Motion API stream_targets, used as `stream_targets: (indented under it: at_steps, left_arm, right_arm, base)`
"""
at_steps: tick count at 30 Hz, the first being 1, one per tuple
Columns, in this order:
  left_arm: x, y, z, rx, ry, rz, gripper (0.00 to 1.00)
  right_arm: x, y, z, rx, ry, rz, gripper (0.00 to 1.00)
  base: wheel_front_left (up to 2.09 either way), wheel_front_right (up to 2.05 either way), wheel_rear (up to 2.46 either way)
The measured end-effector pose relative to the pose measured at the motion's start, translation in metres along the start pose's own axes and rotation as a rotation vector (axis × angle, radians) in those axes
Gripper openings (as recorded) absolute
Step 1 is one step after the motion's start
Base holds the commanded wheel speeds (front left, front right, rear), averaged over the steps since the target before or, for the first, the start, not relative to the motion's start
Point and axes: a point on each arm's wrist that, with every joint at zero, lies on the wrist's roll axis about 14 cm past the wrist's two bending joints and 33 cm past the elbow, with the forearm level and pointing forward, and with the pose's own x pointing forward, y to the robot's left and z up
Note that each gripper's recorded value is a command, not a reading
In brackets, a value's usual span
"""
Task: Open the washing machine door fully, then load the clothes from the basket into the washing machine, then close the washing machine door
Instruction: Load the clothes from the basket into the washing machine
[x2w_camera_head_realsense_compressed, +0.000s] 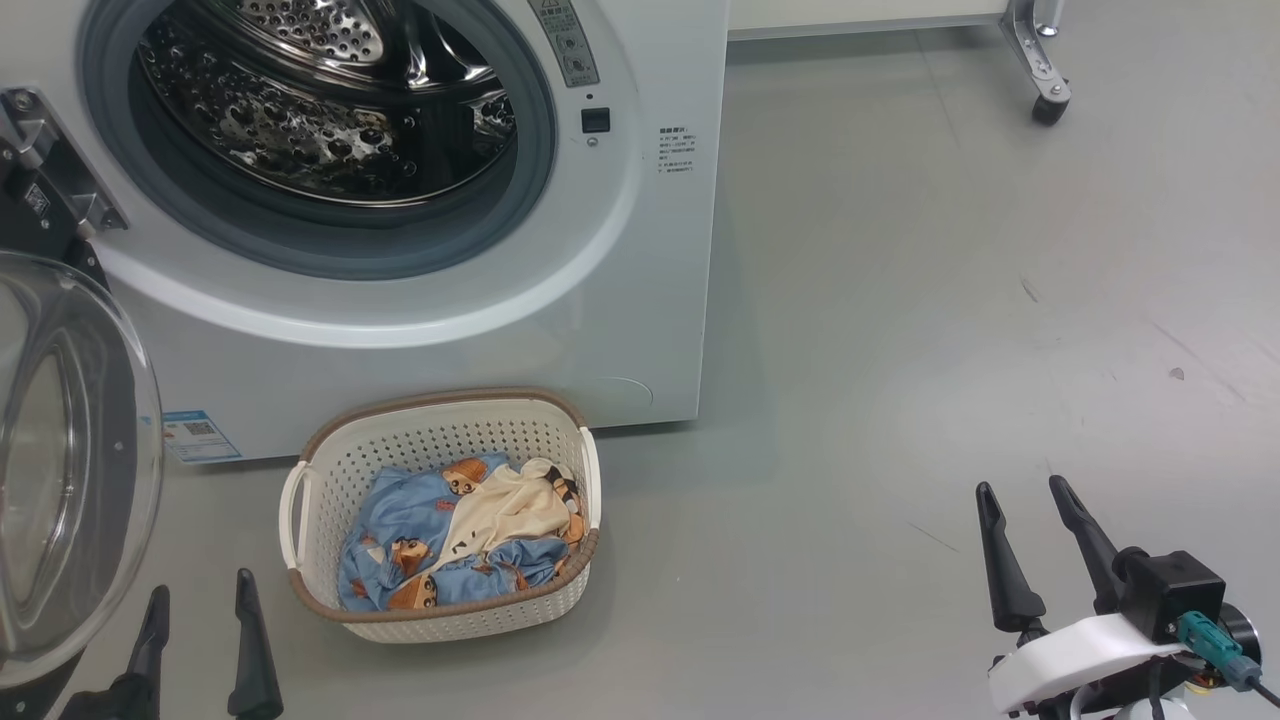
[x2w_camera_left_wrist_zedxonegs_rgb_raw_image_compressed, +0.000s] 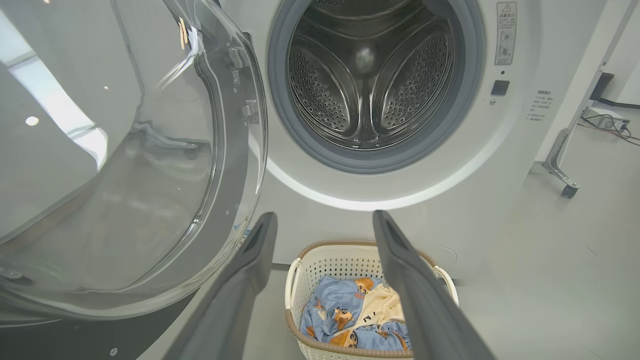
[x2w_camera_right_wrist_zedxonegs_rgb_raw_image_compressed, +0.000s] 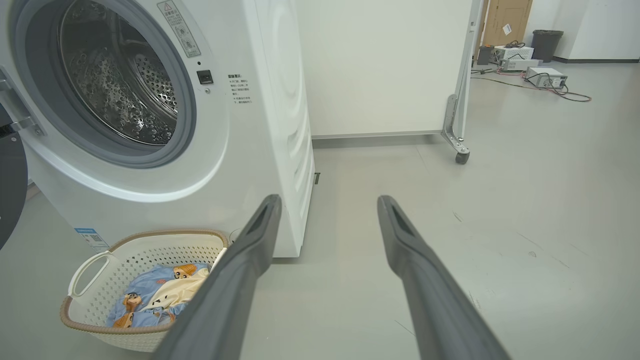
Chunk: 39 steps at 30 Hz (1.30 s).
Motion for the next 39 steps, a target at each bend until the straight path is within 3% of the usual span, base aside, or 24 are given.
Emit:
stream_targets:
  at_steps: [39]
  left_arm:
    - [0.003,-0.017,-0.012,-0.001,0.039,-0.065,1.00]
  right_arm:
    - [0.003,-0.001,-0.010,0.004,0.034,-0.005,1.00]
  base:
    - [0.39,-0.73,0.34]
